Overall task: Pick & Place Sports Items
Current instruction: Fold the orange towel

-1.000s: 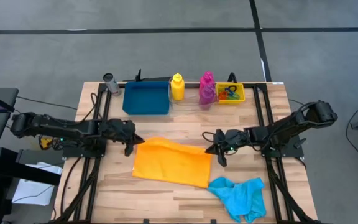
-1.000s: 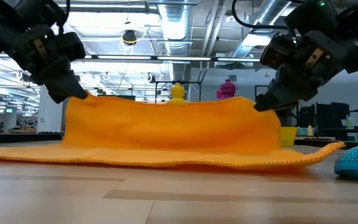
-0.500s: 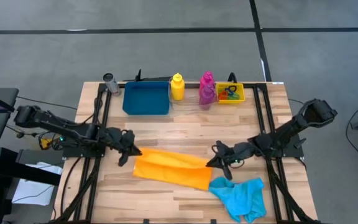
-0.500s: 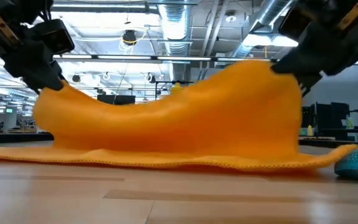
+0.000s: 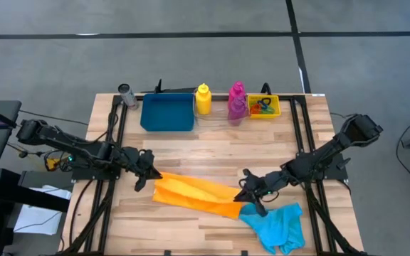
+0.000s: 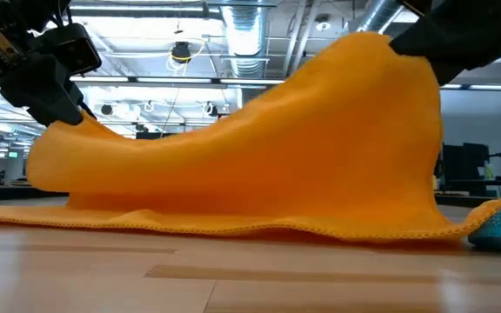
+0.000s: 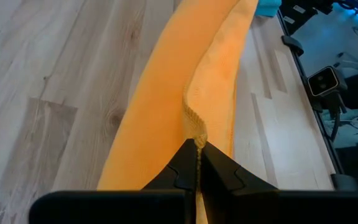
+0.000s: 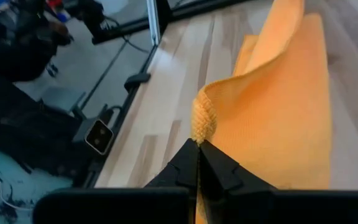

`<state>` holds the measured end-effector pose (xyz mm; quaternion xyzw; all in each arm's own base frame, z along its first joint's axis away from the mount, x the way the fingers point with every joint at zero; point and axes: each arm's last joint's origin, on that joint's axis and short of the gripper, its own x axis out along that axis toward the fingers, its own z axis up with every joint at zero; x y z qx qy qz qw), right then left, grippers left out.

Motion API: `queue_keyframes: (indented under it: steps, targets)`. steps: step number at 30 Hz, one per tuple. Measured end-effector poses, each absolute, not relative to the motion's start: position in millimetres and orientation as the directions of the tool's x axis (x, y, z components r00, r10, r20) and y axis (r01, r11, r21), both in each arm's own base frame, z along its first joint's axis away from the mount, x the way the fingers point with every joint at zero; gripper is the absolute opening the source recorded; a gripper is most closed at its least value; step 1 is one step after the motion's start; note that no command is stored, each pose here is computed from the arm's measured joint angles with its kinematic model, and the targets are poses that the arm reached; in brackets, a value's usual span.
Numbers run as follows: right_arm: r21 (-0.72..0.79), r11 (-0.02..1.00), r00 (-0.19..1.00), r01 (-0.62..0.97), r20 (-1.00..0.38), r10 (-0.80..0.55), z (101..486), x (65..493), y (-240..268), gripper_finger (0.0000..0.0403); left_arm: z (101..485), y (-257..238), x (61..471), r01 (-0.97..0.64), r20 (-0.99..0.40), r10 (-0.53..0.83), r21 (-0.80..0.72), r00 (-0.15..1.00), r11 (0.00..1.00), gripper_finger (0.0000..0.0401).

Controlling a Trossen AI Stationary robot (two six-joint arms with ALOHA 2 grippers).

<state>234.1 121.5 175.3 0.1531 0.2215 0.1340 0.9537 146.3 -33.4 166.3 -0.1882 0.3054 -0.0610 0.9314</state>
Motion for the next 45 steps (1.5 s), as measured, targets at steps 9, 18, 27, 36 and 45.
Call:
queue_keyframes:
  steps: [9, 18, 27, 36, 45]
  targets:
    - [0.368, 0.904, 0.787, -0.217, -0.481, 0.385, 152.0, 242.2, 128.7, 0.0000, 166.3, -33.4, 146.3, -0.002, -0.546, -0.229, -0.388, 0.806, 0.921, 0.0002]
    - [0.405, 0.881, 0.753, -0.246, -0.492, 0.437, 148.9, 241.8, 130.5, 0.0000, 164.1, -33.1, 144.9, -0.013, -0.569, -0.226, -0.384, 0.791, 0.923, 0.0002]
    - [0.414, 0.878, 0.752, -0.240, -0.492, 0.438, 148.9, 241.8, 130.6, 0.0000, 162.3, -32.8, 143.6, -0.021, -0.587, -0.223, -0.379, 0.778, 0.925, 0.0004]
    - [0.420, 0.871, 0.743, -0.254, -0.492, 0.454, 148.9, 240.9, 132.1, 0.0000, 162.5, -35.7, 142.8, 0.043, -0.582, -0.311, -0.427, 0.751, 0.903, 0.0004]
    - [0.415, 0.873, 0.743, -0.258, -0.492, 0.453, 148.9, 240.9, 132.2, 0.0000, 162.6, -42.3, 141.0, 0.089, -0.580, -0.355, -0.436, 0.733, 0.896, 0.0003]
